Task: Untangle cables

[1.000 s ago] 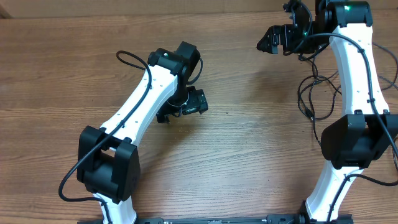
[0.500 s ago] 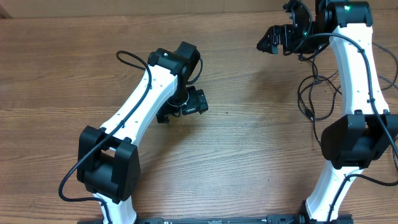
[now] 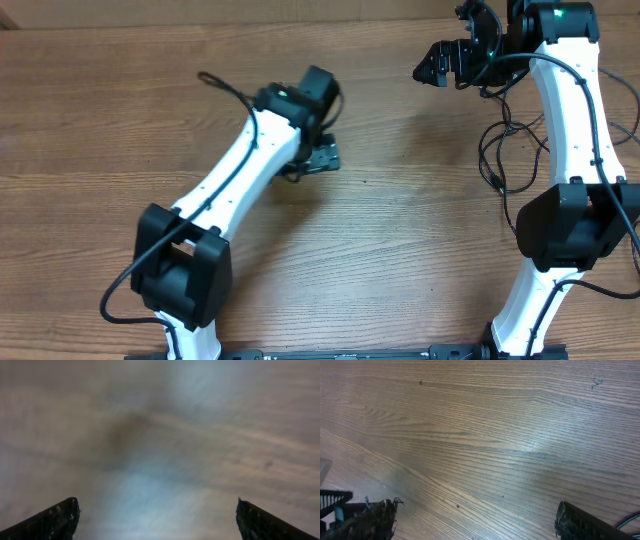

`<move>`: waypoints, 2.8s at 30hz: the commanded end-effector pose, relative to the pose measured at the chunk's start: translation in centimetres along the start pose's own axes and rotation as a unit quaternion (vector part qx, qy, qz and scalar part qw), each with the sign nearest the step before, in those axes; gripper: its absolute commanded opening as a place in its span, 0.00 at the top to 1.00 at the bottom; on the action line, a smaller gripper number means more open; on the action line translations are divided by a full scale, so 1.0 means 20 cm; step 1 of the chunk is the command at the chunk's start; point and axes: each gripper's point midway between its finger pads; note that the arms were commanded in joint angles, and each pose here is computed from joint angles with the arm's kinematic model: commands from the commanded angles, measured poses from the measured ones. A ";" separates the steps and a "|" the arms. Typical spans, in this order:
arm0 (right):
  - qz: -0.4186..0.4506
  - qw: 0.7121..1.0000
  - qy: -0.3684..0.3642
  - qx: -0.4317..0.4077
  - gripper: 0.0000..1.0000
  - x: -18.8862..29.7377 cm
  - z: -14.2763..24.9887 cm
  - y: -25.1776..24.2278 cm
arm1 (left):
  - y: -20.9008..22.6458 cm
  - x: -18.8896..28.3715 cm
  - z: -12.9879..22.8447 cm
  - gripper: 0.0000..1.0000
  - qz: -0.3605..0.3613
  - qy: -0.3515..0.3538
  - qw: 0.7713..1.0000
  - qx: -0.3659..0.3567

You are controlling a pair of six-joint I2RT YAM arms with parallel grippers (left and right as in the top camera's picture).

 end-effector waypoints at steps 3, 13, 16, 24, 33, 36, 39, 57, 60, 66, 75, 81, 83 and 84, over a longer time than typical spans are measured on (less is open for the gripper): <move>0.001 1.000 -0.006 0.006 0.00 0.02 -0.01 0.00 | -0.18 0.25 -0.22 0.00 -0.010 -0.168 0.980 -0.107; 0.001 1.000 -0.006 0.006 0.00 0.02 -0.01 0.00 | -0.41 0.75 -0.46 0.00 0.038 -0.372 0.905 -0.203; 0.001 1.000 -0.006 0.006 0.00 0.02 -0.01 0.00 | -0.42 0.88 -0.50 0.00 0.044 -0.416 0.883 -0.214; 0.001 1.000 -0.006 0.006 0.00 0.02 -0.01 0.00 | -0.48 1.19 -0.57 0.00 0.044 -0.515 0.805 -0.292; 0.001 1.000 -0.006 0.006 0.00 0.02 -0.01 0.00 | -0.34 1.34 -0.55 0.00 0.062 -0.562 0.775 -0.282; 0.001 1.000 -0.006 0.006 0.00 0.02 -0.01 0.00 | -0.28 1.36 -0.51 0.00 0.078 -0.595 0.751 -0.275; 0.001 1.000 -0.006 0.006 0.00 0.02 -0.01 0.00 | -0.19 1.34 -0.44 0.00 0.087 -0.617 0.734 -0.270; 0.001 1.000 -0.006 0.006 0.00 0.02 -0.01 0.00 | 0.26 1.21 -0.06 0.00 0.035 -0.694 0.656 -0.294; 0.001 1.000 -0.006 0.006 0.00 0.02 -0.01 0.00 | 0.35 1.15 0.00 0.00 0.027 -0.698 0.661 -0.273; 0.001 1.000 -0.006 0.006 0.00 0.02 -0.01 0.00 | 0.49 1.07 0.14 0.00 0.005 -0.705 0.666 -0.243; 0.001 1.000 -0.006 0.006 0.00 0.02 -0.01 0.00 | 0.59 0.93 0.34 0.00 0.000 -0.726 0.657 -0.202; 0.001 1.000 -0.006 0.006 0.00 0.02 -0.01 0.00 | 0.61 0.76 0.45 0.00 0.012 -0.730 0.662 -0.171; 0.001 1.000 -0.006 0.006 0.00 0.02 -0.01 0.00 | 0.61 0.70 0.48 0.00 0.021 -0.730 0.664 -0.159; 0.001 1.000 -0.006 0.006 0.00 0.02 -0.01 0.00 | 0.62 0.67 0.49 0.00 0.025 -0.721 0.675 -0.155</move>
Point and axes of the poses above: each gripper's point midway between its finger pads, its own x axis back along the fingers, its own y axis along the line the jaws close on, z = x × y, and after that the axes turned 15 degrees about -x, right-handed
